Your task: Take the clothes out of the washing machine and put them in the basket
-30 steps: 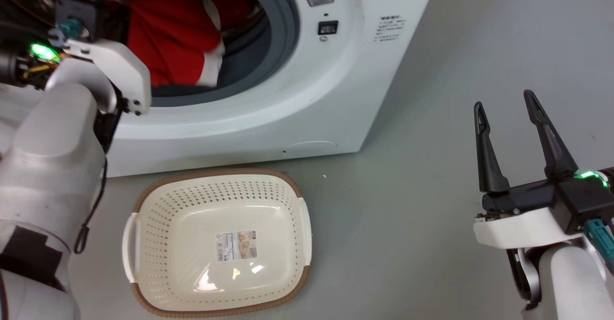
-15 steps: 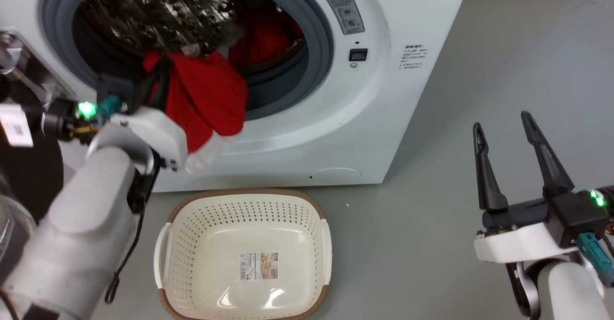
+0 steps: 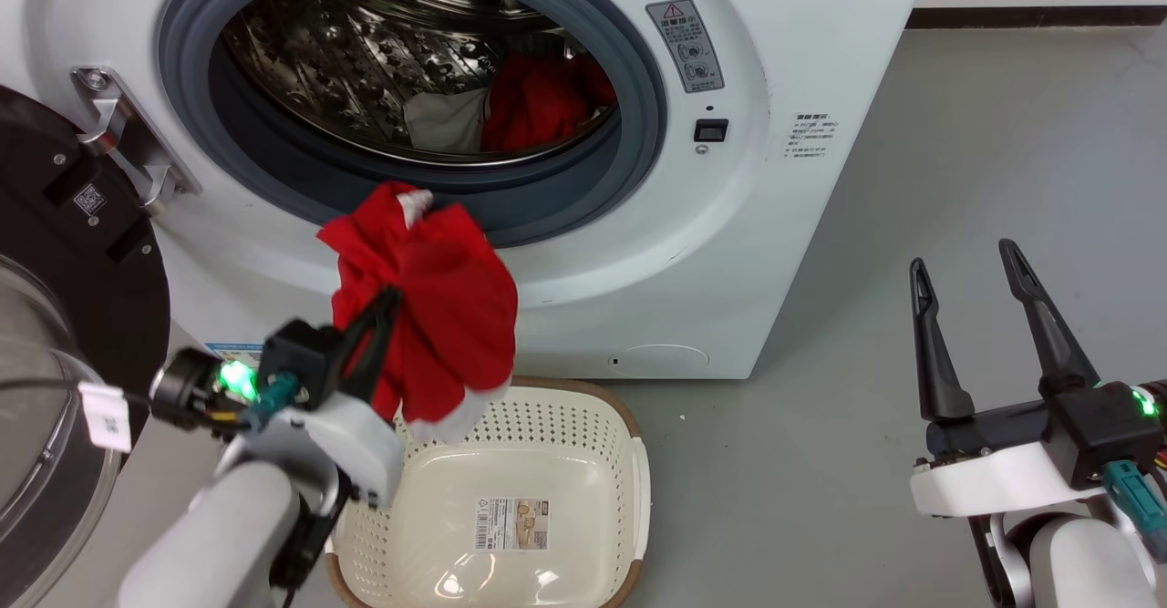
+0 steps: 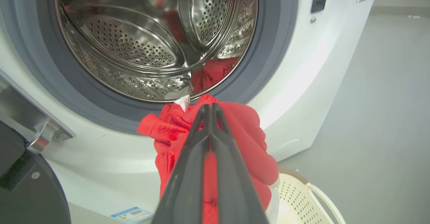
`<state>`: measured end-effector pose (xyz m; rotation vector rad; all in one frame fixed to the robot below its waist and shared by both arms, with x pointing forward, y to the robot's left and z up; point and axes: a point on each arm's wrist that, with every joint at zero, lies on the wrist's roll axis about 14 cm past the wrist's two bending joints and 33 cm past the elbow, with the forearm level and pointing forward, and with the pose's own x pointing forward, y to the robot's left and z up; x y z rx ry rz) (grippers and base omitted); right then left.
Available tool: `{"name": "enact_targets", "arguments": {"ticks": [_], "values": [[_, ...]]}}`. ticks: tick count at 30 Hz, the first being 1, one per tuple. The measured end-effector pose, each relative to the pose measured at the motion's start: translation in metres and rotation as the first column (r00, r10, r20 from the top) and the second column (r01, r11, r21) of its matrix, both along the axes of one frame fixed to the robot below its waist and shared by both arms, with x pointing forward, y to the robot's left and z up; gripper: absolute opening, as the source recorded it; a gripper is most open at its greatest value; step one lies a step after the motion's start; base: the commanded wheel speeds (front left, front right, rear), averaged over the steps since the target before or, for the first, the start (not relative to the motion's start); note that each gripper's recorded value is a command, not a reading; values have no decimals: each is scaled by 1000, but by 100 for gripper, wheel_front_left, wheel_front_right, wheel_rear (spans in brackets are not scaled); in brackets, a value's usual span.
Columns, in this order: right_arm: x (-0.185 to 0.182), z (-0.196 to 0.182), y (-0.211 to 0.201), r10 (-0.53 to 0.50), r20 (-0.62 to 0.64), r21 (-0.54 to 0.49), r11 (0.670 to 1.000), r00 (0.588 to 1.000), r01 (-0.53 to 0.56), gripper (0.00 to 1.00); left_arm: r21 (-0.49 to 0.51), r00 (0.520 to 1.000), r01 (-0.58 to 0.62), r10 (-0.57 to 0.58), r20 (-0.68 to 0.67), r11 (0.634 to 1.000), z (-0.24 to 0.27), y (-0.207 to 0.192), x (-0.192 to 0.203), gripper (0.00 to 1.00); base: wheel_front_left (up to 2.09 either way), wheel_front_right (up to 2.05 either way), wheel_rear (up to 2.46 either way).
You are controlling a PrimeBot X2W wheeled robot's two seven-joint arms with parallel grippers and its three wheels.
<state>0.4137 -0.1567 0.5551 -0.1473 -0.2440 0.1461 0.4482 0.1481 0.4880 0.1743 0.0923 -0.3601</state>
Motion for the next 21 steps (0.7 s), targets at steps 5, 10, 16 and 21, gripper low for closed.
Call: {"name": "enact_targets", "arguments": {"ticks": [5, 10, 16, 21], "values": [[1, -1, -1, -4, -1, 0, 1000, 1000, 4, 100, 12, 993, 47, -45, -112, 999, -28, -13, -30, 0, 0, 0, 0], [3, -8, -4, -11, -19, -2, 1000, 1000, 11, 100, 31, 966, 78, -68, -251, 996, -66, -19, -48, 0, 0, 0, 0], [11, -16, -5, -15, -37, -9, 1000, 999, 14, 100, 76, 909, 88, -48, -414, 993, -123, -14, -58, 0, 0, 0, 0], [19, -27, -16, -45, -63, -26, 999, 997, 43, 100, 98, 871, 86, -27, -491, 991, -160, -14, -46, 0, 0, 0, 0]]}}
